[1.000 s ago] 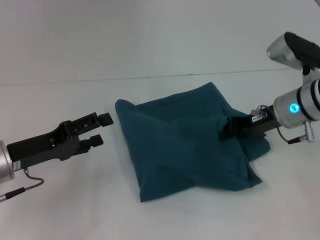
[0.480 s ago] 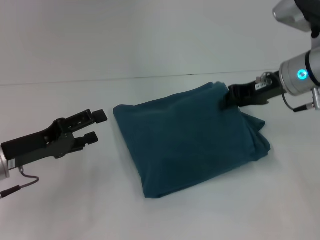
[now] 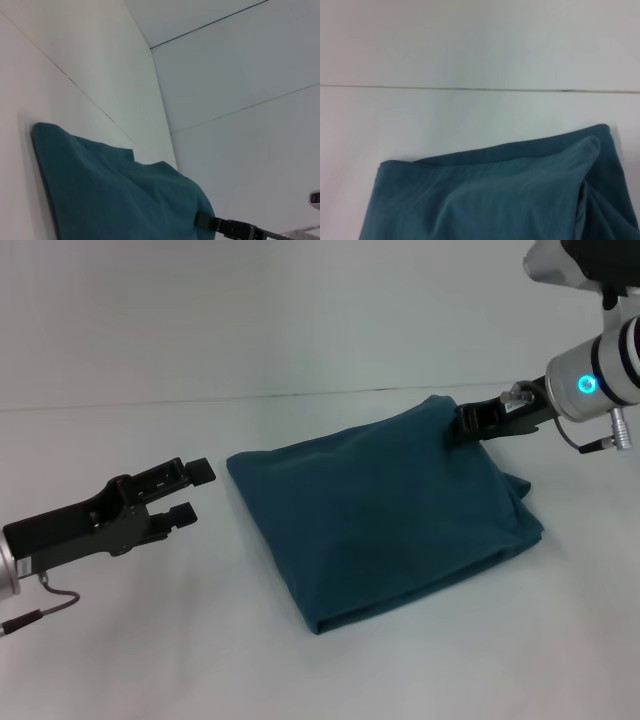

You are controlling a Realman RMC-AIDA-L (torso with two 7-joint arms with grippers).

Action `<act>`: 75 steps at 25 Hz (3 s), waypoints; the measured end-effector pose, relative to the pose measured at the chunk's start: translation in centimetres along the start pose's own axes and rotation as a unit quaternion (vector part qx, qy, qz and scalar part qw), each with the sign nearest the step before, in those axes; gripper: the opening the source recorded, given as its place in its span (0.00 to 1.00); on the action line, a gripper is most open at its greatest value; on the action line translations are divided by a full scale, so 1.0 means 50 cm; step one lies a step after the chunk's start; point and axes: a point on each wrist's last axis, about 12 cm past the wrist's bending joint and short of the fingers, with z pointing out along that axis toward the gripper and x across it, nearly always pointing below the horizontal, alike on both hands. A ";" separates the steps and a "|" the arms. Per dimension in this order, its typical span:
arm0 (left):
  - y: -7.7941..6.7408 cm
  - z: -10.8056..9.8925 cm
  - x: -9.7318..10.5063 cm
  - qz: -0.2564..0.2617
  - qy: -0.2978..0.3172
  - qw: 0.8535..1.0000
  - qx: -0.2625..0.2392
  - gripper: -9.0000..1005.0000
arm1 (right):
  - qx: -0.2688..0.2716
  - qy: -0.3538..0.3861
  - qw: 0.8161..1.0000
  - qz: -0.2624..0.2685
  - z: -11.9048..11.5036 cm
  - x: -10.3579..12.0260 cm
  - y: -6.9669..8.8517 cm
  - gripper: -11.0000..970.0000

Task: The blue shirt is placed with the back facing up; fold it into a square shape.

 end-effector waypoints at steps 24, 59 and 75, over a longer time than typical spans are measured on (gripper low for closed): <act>0.004 0.007 0.006 -0.009 -0.003 1.000 -0.001 0.95 | 0.171 -0.005 0.985 0.014 0.036 0.022 -0.076 0.49; 0.004 0.010 0.003 -0.011 -0.013 1.000 0.004 0.95 | 0.016 -0.128 0.975 0.178 0.073 0.020 -0.060 0.49; 0.006 0.013 0.002 -0.011 -0.017 1.000 0.000 0.95 | 0.009 -0.122 0.975 0.186 0.079 0.021 -0.051 0.43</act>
